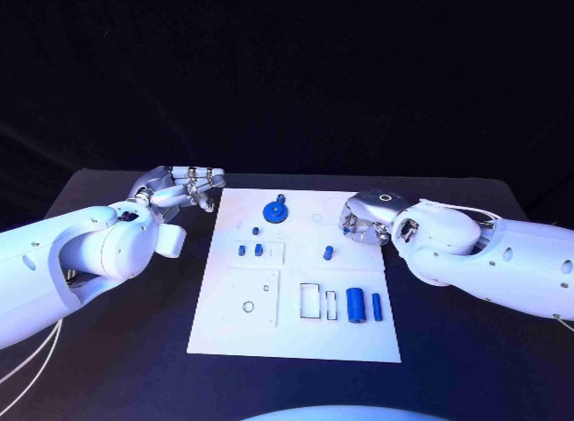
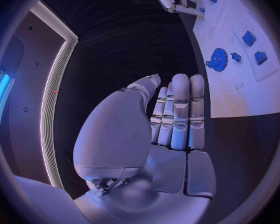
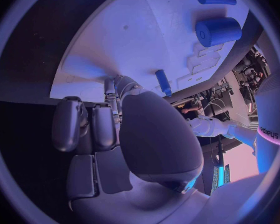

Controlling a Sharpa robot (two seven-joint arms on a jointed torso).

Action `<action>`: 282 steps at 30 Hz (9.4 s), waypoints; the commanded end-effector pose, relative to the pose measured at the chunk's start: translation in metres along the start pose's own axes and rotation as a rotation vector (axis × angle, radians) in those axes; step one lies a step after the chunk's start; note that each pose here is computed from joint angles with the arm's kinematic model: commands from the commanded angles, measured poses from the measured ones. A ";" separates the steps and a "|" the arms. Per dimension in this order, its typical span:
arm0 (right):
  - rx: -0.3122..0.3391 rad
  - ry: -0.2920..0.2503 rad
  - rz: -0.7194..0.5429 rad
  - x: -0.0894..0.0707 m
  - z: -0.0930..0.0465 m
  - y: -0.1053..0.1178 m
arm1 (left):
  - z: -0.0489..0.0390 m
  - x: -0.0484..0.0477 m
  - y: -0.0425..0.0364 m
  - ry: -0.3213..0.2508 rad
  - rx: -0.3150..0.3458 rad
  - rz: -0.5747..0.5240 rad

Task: Assemble the parts on the task board

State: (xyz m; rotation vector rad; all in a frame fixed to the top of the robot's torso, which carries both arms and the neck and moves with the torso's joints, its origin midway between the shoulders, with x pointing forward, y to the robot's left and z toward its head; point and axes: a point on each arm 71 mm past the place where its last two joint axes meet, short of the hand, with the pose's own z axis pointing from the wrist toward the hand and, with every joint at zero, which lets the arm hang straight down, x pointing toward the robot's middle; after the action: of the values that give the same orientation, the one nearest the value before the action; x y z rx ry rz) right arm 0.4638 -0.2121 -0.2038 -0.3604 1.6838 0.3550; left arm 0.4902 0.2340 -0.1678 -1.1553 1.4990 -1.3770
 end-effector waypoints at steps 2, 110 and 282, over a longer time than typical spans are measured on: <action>-0.008 0.016 0.007 0.004 -0.001 0.002 | 0.0001 0.0020 -0.0011 0.009 0.005 -0.007; -0.322 0.057 0.194 0.035 0.007 0.149 | 0.0095 0.0210 0.0062 0.057 -0.038 -0.009; -0.425 0.042 0.212 0.024 -0.009 0.185 | 0.0126 0.0245 0.0090 0.065 -0.050 -0.009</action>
State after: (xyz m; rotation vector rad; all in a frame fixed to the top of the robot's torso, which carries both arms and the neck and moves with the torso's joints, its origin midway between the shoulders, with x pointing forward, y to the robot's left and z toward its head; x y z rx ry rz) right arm 0.3732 -0.0505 -0.2193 -0.4618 1.6819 0.9087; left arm 0.4949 0.2099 -0.1784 -1.1698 1.5757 -1.3812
